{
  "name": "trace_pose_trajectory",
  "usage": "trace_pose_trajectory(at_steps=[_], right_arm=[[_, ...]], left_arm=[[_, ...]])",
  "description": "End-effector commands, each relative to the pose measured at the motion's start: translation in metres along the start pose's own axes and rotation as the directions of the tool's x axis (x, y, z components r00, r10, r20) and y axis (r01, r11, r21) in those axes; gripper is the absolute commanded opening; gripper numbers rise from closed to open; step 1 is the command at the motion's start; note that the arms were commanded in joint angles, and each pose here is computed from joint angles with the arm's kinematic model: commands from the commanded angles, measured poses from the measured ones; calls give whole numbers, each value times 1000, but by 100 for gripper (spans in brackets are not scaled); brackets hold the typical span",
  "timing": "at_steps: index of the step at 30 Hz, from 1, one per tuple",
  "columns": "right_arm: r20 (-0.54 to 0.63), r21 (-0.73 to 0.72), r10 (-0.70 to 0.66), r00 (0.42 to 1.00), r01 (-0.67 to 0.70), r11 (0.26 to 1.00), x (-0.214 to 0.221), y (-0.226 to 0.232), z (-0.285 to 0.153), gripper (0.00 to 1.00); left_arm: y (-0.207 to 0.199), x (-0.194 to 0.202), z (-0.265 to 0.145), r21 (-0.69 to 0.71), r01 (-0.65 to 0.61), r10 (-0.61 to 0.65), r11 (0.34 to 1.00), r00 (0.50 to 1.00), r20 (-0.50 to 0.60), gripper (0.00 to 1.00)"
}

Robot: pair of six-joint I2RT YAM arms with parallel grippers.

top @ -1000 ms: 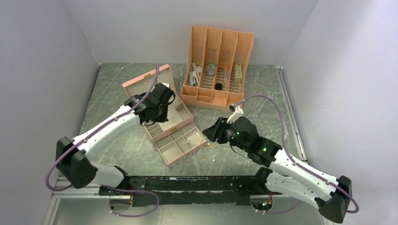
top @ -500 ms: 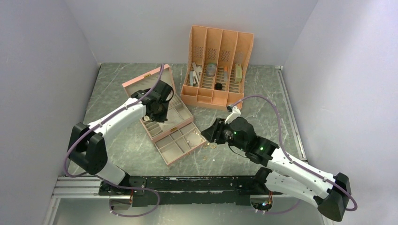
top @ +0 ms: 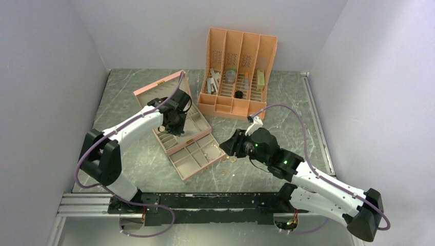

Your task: Organize the mixed jewelry

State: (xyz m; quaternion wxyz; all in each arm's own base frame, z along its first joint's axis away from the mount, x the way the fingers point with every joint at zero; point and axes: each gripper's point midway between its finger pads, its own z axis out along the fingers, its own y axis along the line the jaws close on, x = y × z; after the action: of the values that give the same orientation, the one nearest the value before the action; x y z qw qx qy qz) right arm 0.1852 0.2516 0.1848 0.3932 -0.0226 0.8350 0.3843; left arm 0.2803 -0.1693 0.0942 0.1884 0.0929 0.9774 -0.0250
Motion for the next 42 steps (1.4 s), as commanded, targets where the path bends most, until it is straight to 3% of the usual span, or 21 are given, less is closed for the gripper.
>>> trace_pose_trajectory(at_steps=[1, 24, 42], right_arm=[[19, -10, -3, 1000, 3, 1000, -6, 3, -1, 47], [4, -19, 9, 1000, -9, 1000, 0, 3, 4, 47], [1, -19, 15, 1000, -15, 1000, 2, 2, 5, 46]], left_arm=[[-5, -15, 0, 21, -9, 8, 1000, 999, 34, 5], [4, -24, -3, -34, -12, 14, 999, 998, 59, 5], [0, -10, 2, 0, -24, 24, 1000, 1000, 19, 5]])
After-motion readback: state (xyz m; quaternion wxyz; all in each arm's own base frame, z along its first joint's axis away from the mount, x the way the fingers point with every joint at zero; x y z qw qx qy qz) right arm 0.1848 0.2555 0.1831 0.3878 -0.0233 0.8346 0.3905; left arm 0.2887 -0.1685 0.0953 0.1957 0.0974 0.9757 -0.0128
